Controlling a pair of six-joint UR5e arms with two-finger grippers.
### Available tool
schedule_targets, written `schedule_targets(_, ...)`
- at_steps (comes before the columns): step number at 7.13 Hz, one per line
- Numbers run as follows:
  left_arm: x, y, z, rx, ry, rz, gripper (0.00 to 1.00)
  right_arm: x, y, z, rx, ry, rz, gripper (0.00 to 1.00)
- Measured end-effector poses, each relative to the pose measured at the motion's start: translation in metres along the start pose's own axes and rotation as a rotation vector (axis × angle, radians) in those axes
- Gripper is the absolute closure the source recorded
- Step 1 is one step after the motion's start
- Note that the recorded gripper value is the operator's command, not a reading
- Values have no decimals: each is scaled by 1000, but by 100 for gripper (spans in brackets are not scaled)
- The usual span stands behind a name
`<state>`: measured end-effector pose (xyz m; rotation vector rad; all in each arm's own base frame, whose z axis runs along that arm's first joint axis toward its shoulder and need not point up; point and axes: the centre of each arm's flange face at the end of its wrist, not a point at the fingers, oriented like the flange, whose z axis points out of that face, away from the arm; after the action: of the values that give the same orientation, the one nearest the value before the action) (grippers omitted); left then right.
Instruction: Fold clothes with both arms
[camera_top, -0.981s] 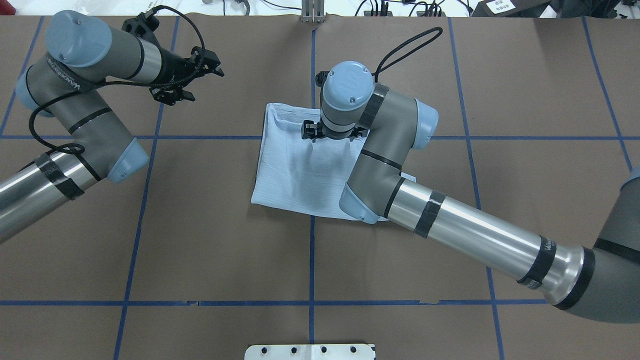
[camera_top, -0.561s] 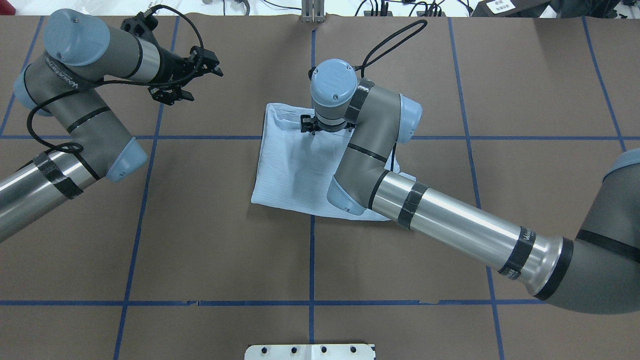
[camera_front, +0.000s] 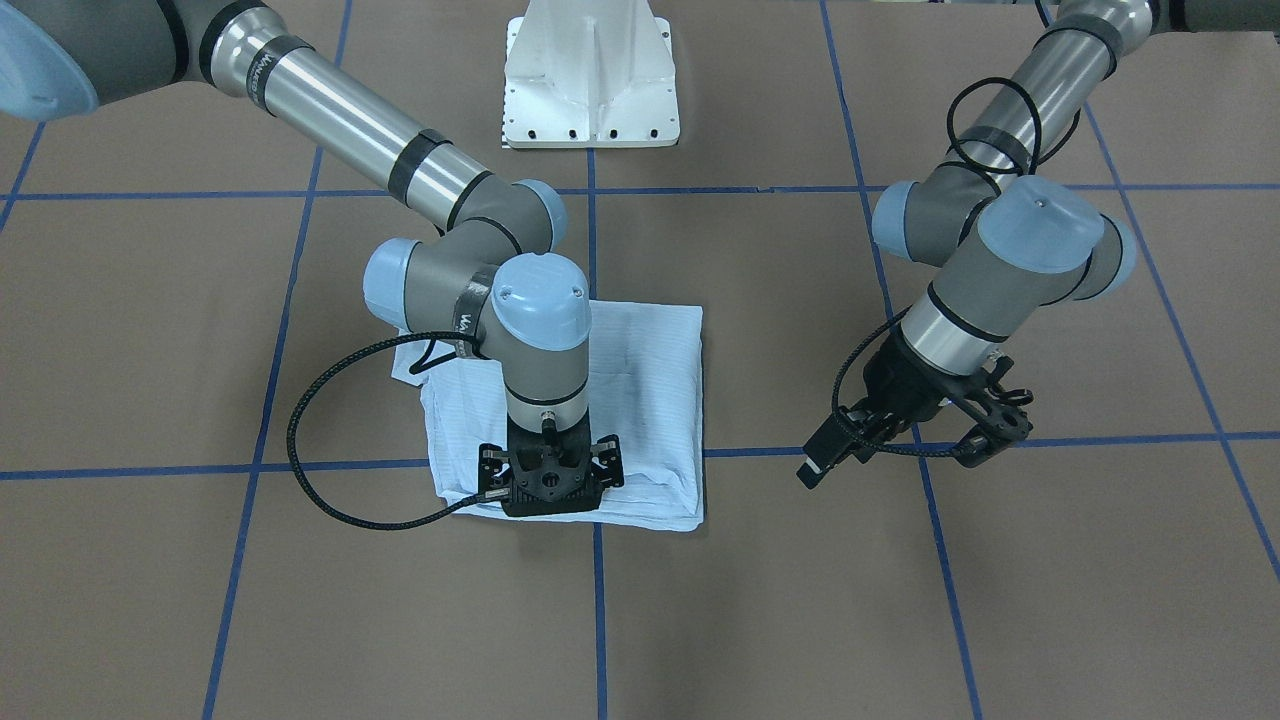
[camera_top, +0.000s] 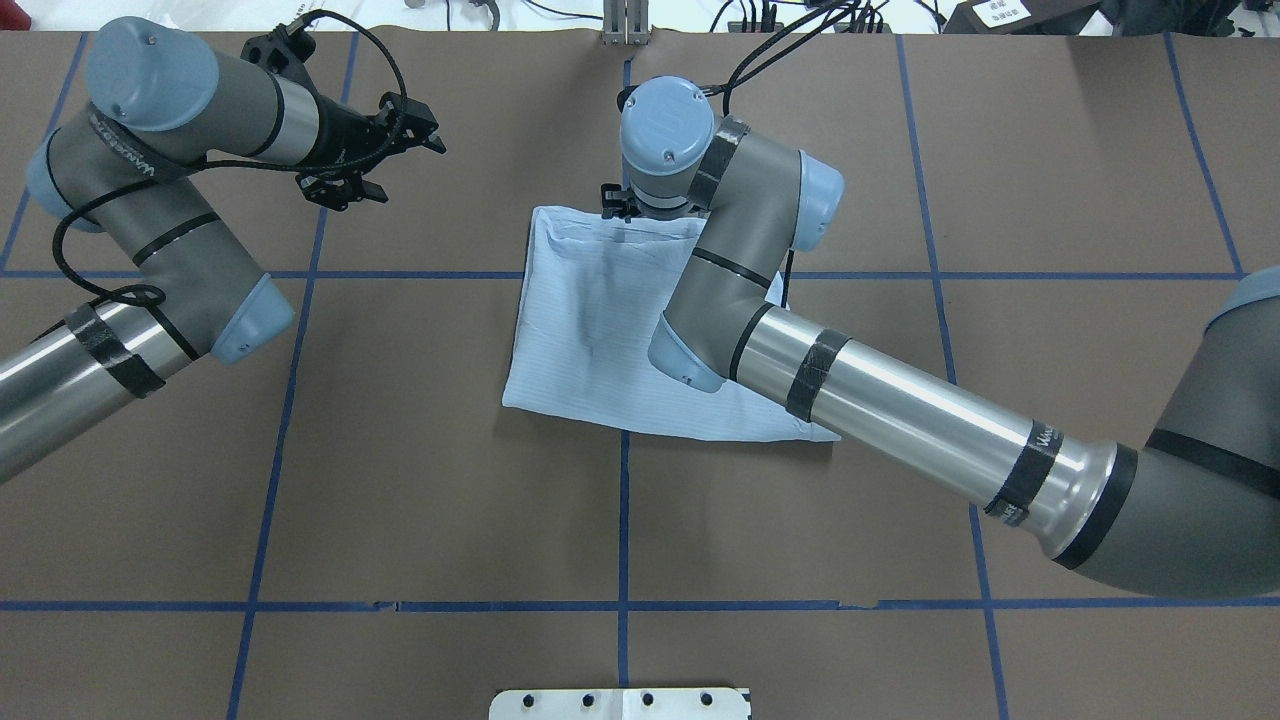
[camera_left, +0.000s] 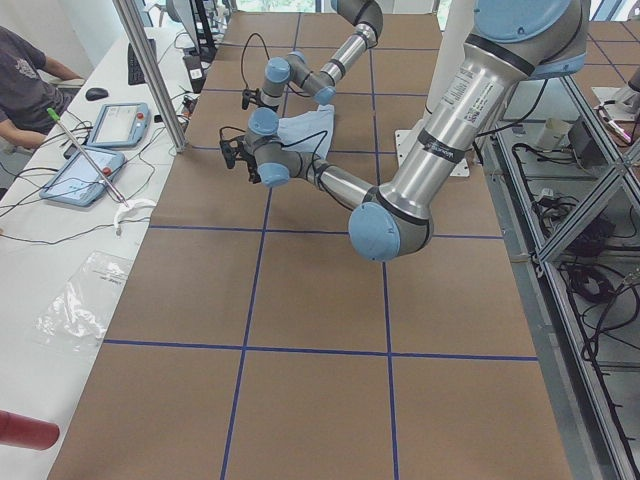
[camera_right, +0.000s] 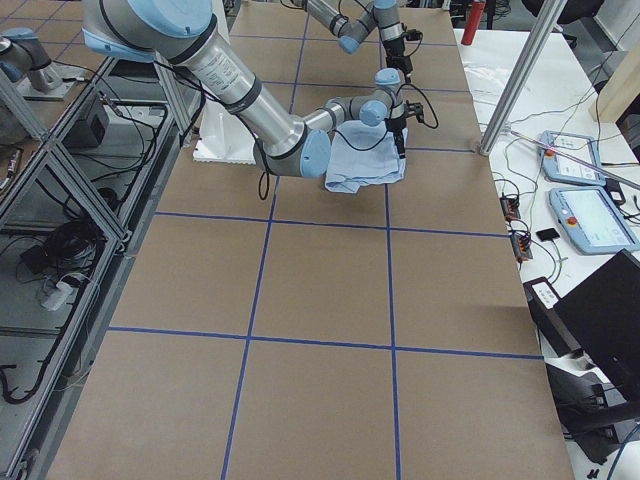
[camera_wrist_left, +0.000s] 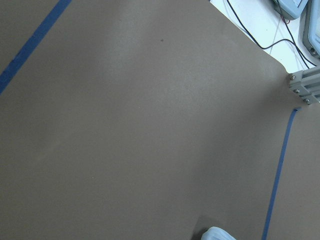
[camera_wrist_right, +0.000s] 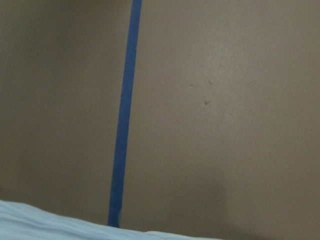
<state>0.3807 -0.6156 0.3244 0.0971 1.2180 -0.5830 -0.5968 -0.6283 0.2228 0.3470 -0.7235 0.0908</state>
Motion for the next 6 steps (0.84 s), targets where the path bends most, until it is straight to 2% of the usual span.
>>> schedule_targets(1,-5,-8,-9,0,4,32,0,20,-15,-13,-15,-22,11,0)
schedule_targets(2,-17,-17,-27,4,9,97,0,60,-29,-31,-52,-45,12,0)
schedule_targets(4,-61,-37,-73,31,1,257,0,159,-50,-73,-114,-35,-33,0)
schedule_targets(6,-97,-74,-119,47,-78,387,0,271,-56,-98,-152,-26,-84,0)
